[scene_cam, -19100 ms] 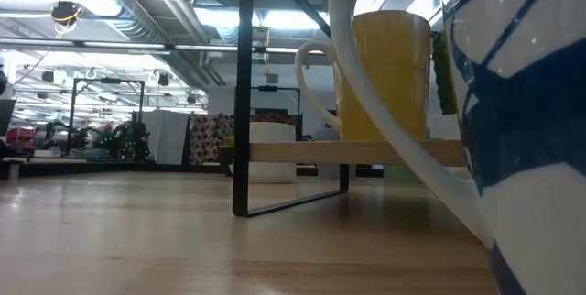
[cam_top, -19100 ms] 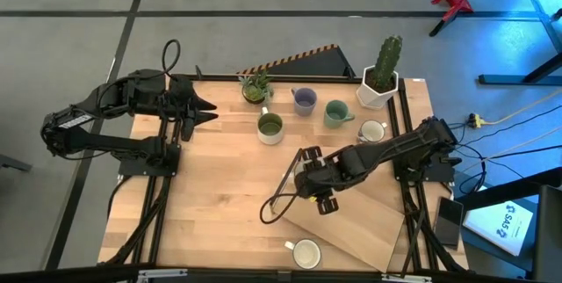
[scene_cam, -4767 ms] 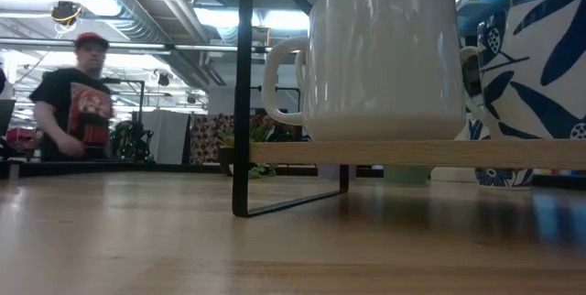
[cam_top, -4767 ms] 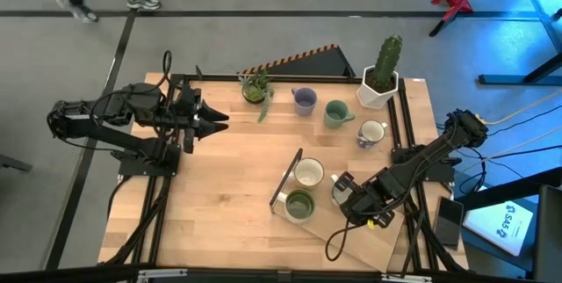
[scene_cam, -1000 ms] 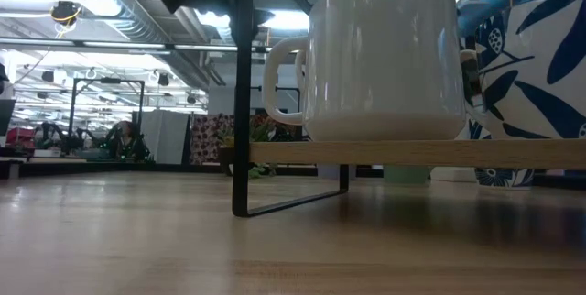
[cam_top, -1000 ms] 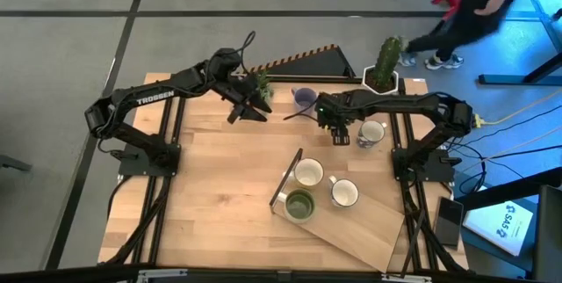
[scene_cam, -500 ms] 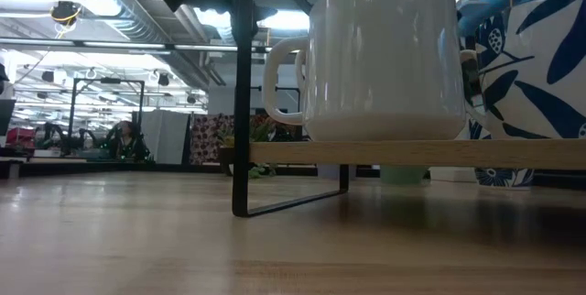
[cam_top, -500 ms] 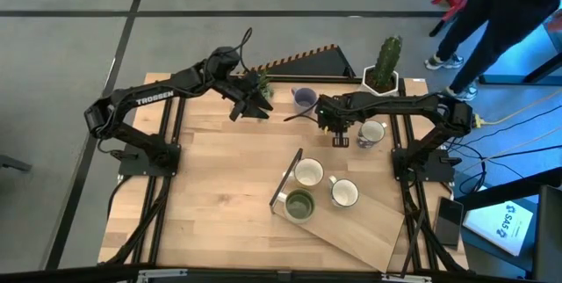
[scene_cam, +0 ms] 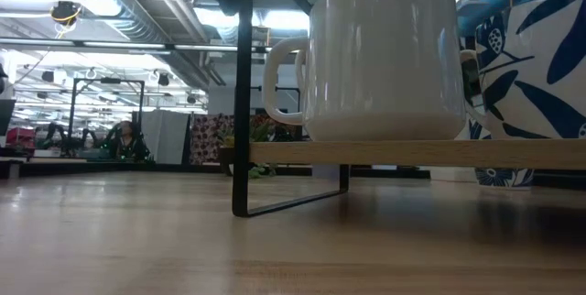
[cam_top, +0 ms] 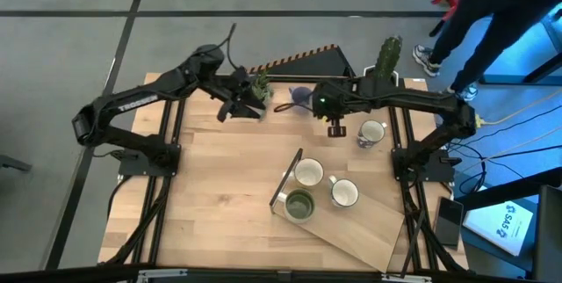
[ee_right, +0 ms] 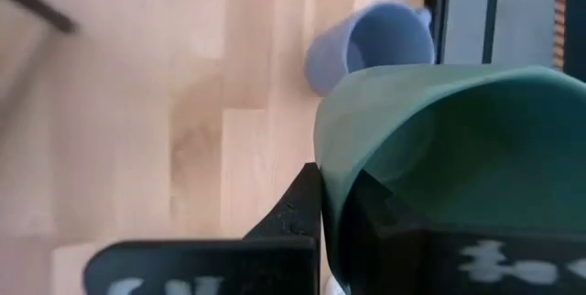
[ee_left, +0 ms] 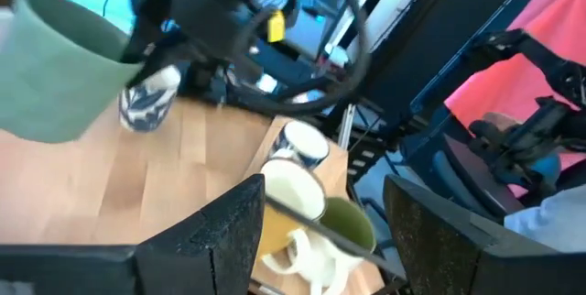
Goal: Place coffee mugs
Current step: Put the green mug on the shelf
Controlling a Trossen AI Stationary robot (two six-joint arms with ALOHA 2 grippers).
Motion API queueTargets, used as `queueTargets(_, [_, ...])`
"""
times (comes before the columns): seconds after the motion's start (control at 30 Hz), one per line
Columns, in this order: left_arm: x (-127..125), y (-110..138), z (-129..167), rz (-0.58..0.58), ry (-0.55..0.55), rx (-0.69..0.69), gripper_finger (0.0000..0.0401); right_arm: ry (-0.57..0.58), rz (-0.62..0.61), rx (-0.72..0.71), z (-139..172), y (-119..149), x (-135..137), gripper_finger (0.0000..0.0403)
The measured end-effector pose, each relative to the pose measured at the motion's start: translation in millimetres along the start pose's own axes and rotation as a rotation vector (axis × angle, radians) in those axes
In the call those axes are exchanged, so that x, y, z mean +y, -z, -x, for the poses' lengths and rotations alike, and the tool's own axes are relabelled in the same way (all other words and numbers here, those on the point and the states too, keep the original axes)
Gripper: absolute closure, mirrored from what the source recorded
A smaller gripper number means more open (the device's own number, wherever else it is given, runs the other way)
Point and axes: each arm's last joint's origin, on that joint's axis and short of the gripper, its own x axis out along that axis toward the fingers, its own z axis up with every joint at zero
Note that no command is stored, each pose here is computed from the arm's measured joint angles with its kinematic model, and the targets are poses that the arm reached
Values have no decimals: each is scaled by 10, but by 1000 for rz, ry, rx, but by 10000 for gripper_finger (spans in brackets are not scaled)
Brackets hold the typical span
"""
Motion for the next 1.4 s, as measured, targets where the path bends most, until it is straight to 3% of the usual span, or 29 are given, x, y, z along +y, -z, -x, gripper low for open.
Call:
queueTargets(0.17, [-172,-53,132,-51,-23,-51,183,-42,3,31,399,-32,159,400])
queueTargets(0.37, [-354,-80,269,-93,-21,-88,183,-136,3,5,901,3,721,401])
queueTargets(0.47, [-436,-88,330,-113,-18,-104,183,-204,-76,1,1115,87,1090,401])
queueTargets(0.73, [-526,-96,402,-144,-20,-126,183,-239,-288,-22,1493,364,1917,402])
queueTargets(0.87, [-522,-96,400,-144,-27,-128,183,-248,-398,-43,1614,496,2119,402])
queueTargets(1.03, [-513,-99,401,-162,-58,-137,183,-381,-374,72,1745,690,2376,403])
queueTargets(1.2, [-510,-101,402,-165,-71,-141,183,-435,-420,153,1852,871,2541,403])
queueTargets(1.4, [-505,-103,402,-169,-89,-146,183,-356,-441,141,1730,958,2646,403])
